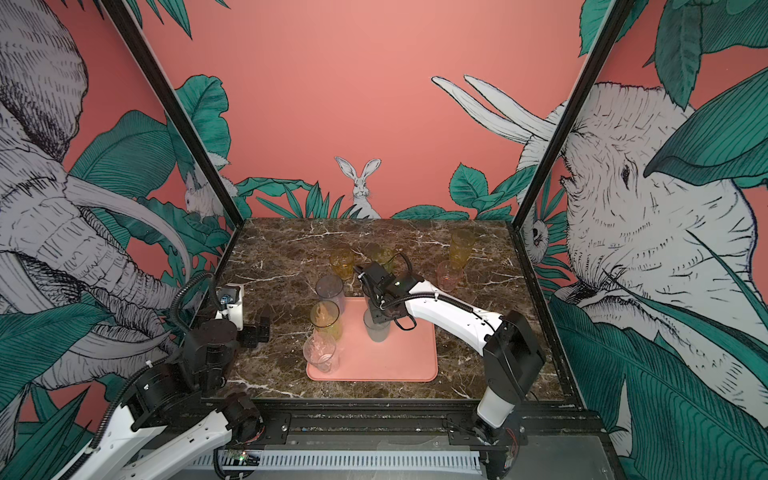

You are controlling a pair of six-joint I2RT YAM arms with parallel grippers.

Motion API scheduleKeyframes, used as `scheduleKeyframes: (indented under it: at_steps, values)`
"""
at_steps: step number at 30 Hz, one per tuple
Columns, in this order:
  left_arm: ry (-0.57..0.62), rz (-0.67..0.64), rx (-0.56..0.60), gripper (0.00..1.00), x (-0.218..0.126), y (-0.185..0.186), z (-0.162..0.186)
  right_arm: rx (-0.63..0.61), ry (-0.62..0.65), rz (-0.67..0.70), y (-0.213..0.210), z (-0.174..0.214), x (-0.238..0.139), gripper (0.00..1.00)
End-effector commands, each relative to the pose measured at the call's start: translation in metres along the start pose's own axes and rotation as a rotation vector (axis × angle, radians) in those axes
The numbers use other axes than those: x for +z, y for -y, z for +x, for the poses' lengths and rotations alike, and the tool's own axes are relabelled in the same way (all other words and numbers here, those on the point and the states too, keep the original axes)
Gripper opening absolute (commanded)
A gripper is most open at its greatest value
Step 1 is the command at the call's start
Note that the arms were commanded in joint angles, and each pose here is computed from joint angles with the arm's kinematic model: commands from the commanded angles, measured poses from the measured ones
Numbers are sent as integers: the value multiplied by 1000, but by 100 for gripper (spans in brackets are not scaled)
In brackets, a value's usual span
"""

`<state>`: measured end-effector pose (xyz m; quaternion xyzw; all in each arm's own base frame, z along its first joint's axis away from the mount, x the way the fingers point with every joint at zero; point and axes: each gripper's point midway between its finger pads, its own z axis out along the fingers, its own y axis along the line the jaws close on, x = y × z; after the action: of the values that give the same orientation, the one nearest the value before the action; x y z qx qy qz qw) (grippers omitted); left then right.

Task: Place the glasses into the tray
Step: 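Lower the teal cup onto the pink tray and open the right gripper, then raise the right gripper and move it toward the amber cup beyond the tray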

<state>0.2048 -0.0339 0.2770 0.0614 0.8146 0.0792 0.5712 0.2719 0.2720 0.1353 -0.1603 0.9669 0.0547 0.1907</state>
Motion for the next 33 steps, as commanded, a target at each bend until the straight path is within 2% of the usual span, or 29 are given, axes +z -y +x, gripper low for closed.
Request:
scheduleKeyframes:
  at_steps: [1,5,6,16,25,33]
  values:
    - [3,-9,-14,99,0,-2,0,-7,42,7,3,-9,-25,34]
    - [4,-9,-15,99,0,-2,0,-22,63,20,6,-16,-38,36]
    - [5,-8,-16,100,0,-2,0,-22,98,14,8,-20,-53,37]
    - [6,-8,-18,99,0,-2,0,-54,245,107,35,-55,-102,44]
    - [4,-13,-18,100,-1,-4,1,25,345,146,75,-92,-129,50]
    - [0,-24,-13,99,0,-5,2,137,417,208,134,-116,-144,58]
